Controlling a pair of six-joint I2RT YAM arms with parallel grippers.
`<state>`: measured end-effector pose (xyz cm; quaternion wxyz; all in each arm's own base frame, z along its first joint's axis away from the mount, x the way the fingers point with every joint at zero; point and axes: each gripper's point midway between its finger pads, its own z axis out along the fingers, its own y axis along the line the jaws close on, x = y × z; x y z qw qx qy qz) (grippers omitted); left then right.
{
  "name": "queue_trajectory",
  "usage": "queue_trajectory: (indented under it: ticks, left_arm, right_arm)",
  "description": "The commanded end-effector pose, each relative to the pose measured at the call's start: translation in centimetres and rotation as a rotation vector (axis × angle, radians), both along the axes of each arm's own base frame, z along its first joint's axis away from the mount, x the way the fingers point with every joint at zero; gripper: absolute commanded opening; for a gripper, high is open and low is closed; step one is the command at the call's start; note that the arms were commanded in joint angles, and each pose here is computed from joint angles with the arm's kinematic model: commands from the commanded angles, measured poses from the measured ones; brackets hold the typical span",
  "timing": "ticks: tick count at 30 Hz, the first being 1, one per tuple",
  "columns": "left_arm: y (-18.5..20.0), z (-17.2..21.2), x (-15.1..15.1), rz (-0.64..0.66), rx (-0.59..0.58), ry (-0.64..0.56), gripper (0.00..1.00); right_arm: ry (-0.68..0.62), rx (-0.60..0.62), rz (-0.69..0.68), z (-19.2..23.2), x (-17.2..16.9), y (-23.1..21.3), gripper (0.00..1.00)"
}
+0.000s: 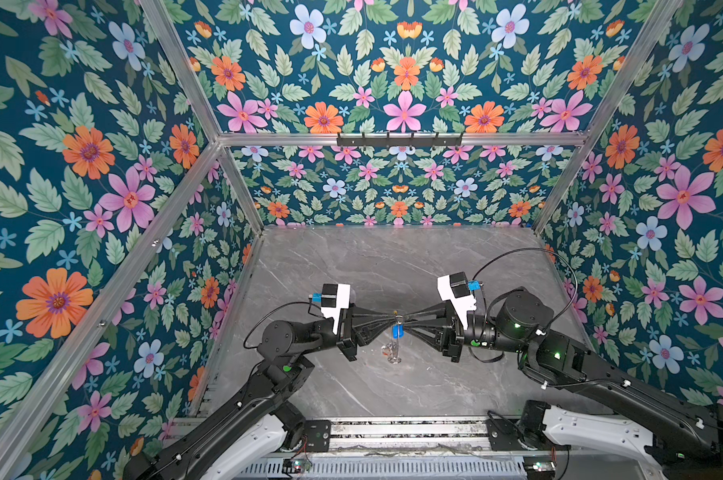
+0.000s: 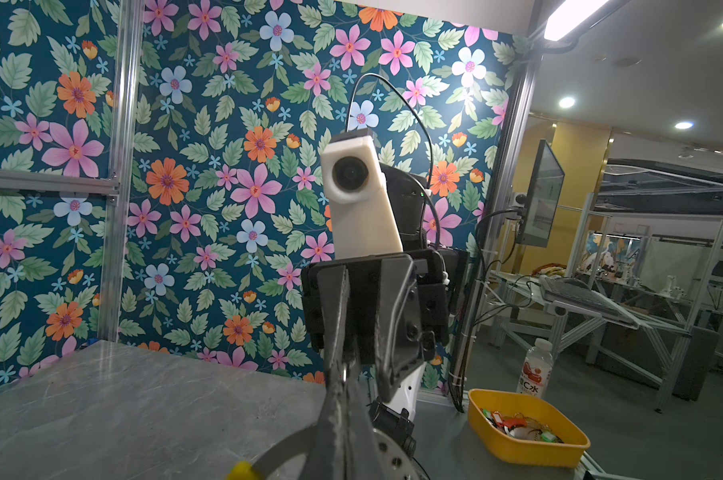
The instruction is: Remove the keys from the keyring
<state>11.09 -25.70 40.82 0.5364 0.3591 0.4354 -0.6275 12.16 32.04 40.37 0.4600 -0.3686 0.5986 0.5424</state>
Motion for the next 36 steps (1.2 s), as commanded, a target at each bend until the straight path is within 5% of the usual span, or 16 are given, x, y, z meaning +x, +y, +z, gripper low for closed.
queue_trajectory:
  ticks: [1,16,21,27,36]
  left_arm:
    - [0.1,0.2,0.0,0.01,-0.01,-0.018,0.0]
    - [0.0,0.2,0.2,0.01,-0.008,-0.015,0.0]
    - [-0.4,-0.3,0.8,0.029,0.053,0.029,0.01]
    - [-0.9,-1.5,0.9,0.01,0.138,0.08,0.21]
    - [-2.2,-2.4,0.0,-0.104,0.295,0.121,0.28]
  right_arm:
    - [-0.01,0.051,0.012,1.3,-0.1,0.1,0.21]
    - [0.008,0.042,0.025,0.9,0.0,0.4,0.0]
    - [0.032,-0.005,0.005,0.2,0.2,0.0,0.0]
    - [0.113,-0.091,0.014,-1.2,0.6,-1.3,0.0]
    - [0.161,-0.272,0.057,-2.9,0.2,-2.9,0.0]
